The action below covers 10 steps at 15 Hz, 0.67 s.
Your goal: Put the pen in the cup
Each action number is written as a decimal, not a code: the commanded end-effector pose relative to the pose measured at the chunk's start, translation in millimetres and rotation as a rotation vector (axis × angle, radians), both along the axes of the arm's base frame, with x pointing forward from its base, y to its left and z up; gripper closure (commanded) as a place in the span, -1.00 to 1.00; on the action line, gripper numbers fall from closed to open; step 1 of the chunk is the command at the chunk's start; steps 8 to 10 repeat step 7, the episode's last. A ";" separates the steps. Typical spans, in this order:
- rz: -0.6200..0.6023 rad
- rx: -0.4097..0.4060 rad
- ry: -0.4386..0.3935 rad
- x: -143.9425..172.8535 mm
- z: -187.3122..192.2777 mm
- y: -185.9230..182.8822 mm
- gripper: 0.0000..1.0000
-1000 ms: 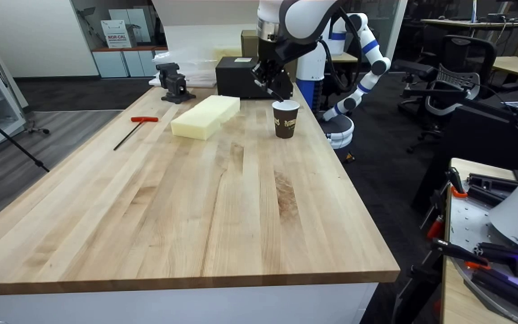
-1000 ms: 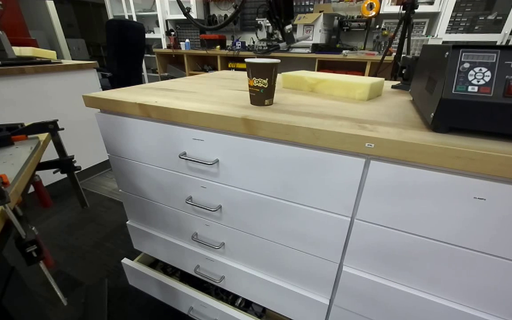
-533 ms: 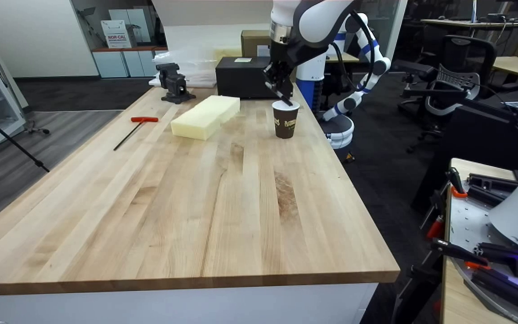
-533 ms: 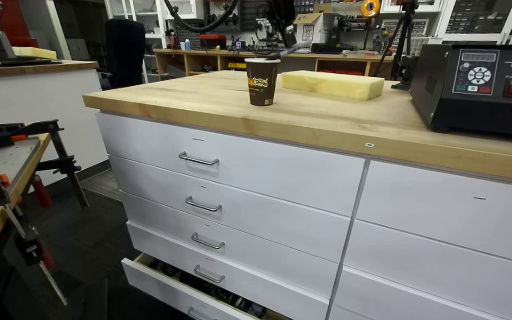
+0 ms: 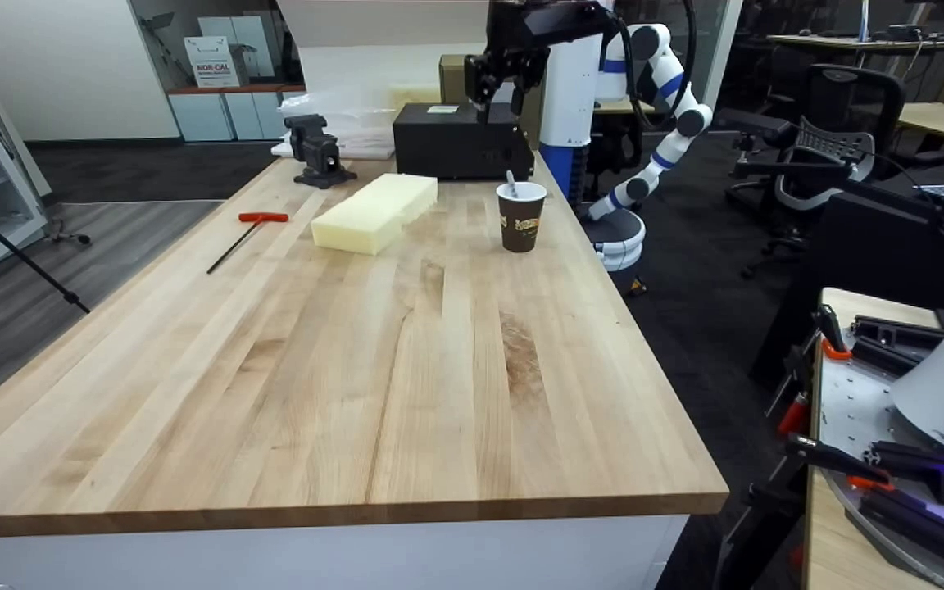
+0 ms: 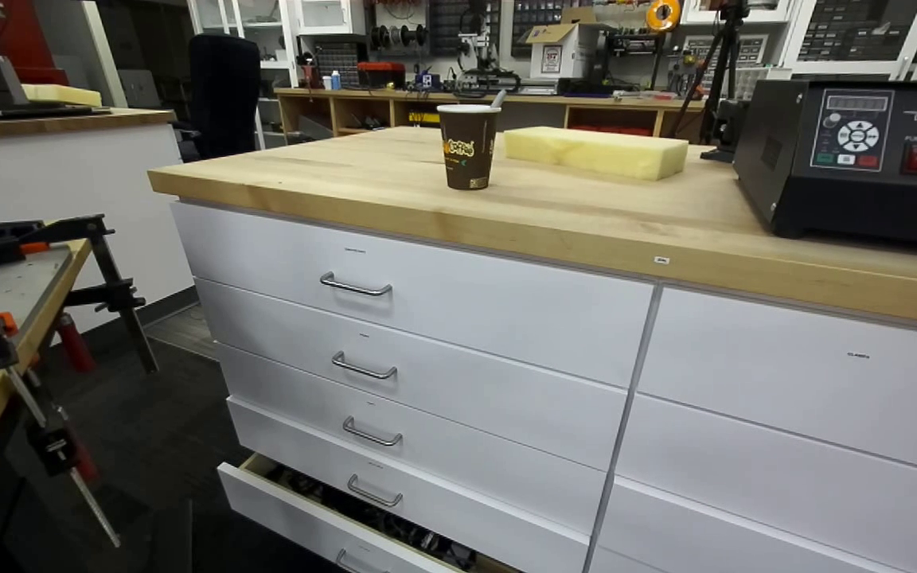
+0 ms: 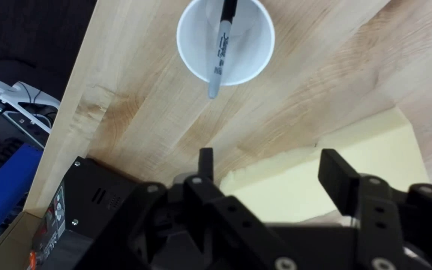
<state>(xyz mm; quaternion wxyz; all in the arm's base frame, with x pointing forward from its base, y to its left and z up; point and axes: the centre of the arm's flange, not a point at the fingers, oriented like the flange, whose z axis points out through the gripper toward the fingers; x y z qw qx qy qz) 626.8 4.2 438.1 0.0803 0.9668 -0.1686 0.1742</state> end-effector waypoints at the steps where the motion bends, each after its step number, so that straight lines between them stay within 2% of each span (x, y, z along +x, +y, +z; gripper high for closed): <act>1: -0.012 0.058 0.018 -1.0 28.8 12.9 -0.97; 2: 0.005 0.085 0.019 -1.3 31.9 17.0 -1.00; 3: -0.001 0.050 0.001 -0.9 19.7 15.6 -0.81; 4: 0.005 0.066 0.001 -0.2 22.2 19.8 -0.96; 5: 0.007 0.072 0.000 0.0 23.2 22.0 -1.00; 10: 0.006 0.074 0.000 0.1 23.2 22.0 -1.00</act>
